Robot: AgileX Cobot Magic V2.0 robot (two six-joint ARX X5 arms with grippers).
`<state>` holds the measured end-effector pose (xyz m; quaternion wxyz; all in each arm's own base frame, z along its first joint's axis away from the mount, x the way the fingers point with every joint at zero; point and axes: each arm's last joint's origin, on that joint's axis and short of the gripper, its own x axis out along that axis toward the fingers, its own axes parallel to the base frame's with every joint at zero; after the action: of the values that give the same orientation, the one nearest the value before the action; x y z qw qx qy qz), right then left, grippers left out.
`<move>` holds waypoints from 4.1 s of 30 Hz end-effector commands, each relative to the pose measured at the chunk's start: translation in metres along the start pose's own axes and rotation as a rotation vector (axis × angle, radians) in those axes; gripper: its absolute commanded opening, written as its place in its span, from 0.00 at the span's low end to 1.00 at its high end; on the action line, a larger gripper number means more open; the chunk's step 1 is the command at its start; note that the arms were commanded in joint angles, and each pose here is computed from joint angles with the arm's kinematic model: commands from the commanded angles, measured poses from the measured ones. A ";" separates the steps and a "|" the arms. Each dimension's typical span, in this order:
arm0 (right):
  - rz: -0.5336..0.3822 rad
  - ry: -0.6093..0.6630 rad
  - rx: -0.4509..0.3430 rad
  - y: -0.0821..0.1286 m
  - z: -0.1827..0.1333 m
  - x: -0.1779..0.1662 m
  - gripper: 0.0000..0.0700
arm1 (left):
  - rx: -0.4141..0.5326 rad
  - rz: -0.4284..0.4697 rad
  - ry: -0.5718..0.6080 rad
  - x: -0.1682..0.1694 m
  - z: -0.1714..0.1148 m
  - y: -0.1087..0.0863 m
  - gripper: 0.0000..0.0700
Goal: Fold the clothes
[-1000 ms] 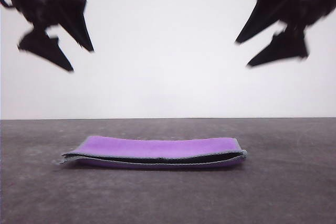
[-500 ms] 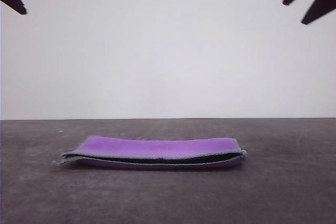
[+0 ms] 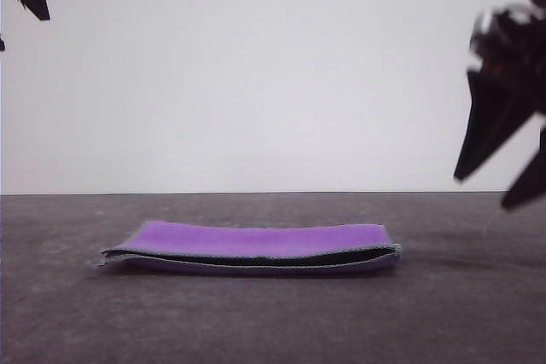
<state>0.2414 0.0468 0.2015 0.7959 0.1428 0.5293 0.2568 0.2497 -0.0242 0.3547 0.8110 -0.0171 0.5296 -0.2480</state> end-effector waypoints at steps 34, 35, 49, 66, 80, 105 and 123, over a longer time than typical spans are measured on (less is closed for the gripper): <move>0.367 0.045 0.123 -0.002 0.023 0.103 0.09 | -0.010 0.007 -0.024 0.003 0.004 0.002 0.56; 0.370 0.039 0.118 -0.001 0.024 0.103 0.04 | -0.010 0.007 -0.024 0.003 0.004 0.002 0.56; 0.508 0.007 0.039 0.046 0.036 0.120 0.01 | -0.021 0.005 -0.024 0.003 0.004 0.002 0.56; 0.582 0.064 -0.079 0.126 0.065 0.176 0.01 | -0.021 0.005 -0.022 0.003 0.004 0.002 0.56; 0.615 0.061 -0.115 0.138 0.066 0.184 0.37 | -0.020 0.005 -0.024 0.003 0.004 0.002 0.56; 0.149 -0.020 -0.440 0.117 0.072 0.070 0.39 | 0.000 0.013 -0.060 0.003 0.008 0.002 0.56; -0.329 -0.284 -0.297 0.044 0.052 -0.116 0.39 | -0.007 0.021 -0.072 0.001 0.008 0.006 0.56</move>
<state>0.2398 0.0232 0.3323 0.9048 -0.0183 0.3885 0.1734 0.2571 -0.0219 0.3530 0.8293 -0.0246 0.5050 -0.2378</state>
